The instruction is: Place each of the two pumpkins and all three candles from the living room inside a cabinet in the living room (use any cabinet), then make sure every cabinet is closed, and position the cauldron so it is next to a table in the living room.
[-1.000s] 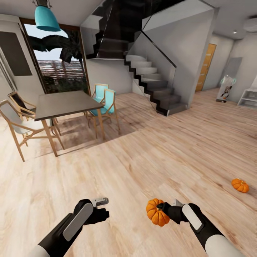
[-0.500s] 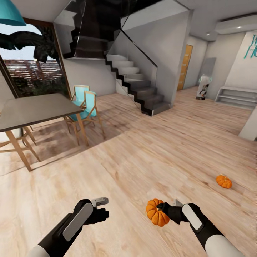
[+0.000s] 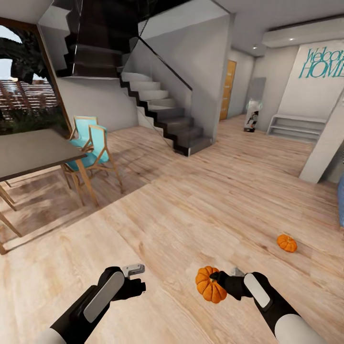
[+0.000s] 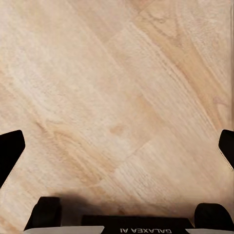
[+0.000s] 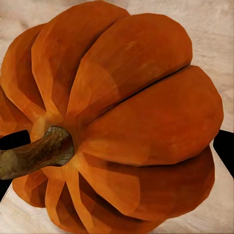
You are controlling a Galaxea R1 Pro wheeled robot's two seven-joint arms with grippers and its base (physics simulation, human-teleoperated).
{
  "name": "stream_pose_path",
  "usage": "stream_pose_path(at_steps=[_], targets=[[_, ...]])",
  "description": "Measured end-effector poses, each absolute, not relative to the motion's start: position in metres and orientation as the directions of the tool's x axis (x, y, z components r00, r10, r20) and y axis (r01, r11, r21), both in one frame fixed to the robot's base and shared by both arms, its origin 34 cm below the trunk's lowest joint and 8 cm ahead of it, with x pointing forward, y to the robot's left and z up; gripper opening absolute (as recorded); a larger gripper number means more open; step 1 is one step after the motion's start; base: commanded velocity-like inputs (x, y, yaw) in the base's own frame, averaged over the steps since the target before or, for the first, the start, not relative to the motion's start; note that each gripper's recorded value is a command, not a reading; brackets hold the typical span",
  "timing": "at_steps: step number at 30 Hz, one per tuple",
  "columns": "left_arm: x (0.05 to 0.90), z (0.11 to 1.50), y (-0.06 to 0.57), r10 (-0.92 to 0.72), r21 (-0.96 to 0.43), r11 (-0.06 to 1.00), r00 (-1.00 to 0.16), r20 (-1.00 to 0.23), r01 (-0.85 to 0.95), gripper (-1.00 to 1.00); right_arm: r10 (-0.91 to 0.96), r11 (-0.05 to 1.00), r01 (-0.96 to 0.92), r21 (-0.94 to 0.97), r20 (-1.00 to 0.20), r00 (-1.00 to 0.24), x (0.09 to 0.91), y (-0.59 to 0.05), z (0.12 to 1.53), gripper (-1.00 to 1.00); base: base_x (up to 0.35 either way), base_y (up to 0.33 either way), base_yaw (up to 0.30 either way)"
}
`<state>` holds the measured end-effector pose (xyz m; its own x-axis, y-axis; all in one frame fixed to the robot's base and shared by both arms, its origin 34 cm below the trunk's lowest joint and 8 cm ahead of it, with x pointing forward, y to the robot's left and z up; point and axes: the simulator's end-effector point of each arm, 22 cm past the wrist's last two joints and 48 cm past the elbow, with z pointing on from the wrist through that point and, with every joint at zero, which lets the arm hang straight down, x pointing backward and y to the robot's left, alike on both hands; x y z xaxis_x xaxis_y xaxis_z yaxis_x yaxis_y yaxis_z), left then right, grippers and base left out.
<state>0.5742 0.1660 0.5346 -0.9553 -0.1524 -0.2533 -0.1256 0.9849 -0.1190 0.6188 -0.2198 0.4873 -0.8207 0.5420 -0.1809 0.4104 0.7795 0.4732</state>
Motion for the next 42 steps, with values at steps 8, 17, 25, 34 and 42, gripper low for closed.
stream_pose_path(at_steps=[8,17,25,34,42], targets=[[0.5745,0.5348,0.1656,-0.152,-0.12,0.985,-0.955,-0.254,-0.125,1.0,0.542,0.78,0.411,0.473,-0.181,-0.821,0.6186,-0.2199,0.4872,-1.0,0.298,-0.018,-0.248],[0.574,0.5345,0.1649,-0.153,-0.121,0.985,-0.955,-0.253,-0.125,1.0,0.543,0.779,0.412,0.473,-0.181,-0.82,0.6189,-0.2211,0.4873,-1.0,0.269,-0.163,-0.261],[0.5741,0.5346,0.1649,-0.153,-0.121,0.985,-0.955,-0.253,-0.125,1.0,0.549,0.776,0.417,0.474,-0.181,-0.816,0.6193,-0.2231,0.4875,-1.0,0.266,-0.179,-0.262],[0.5741,0.5344,0.1659,-0.152,-0.119,0.985,-0.955,-0.253,-0.126,1.0,0.563,0.762,0.426,0.488,-0.172,-0.808,0.6207,-0.2223,0.4891,-1.0,0.266,-0.111,-0.262],[0.5736,0.5341,0.1655,-0.153,-0.119,0.985,-0.956,-0.252,-0.126,1.0,0.587,0.734,0.443,0.515,-0.152,-0.795,0.6223,-0.2177,0.4916,-1.0,0.266,-0.092,-0.262]])
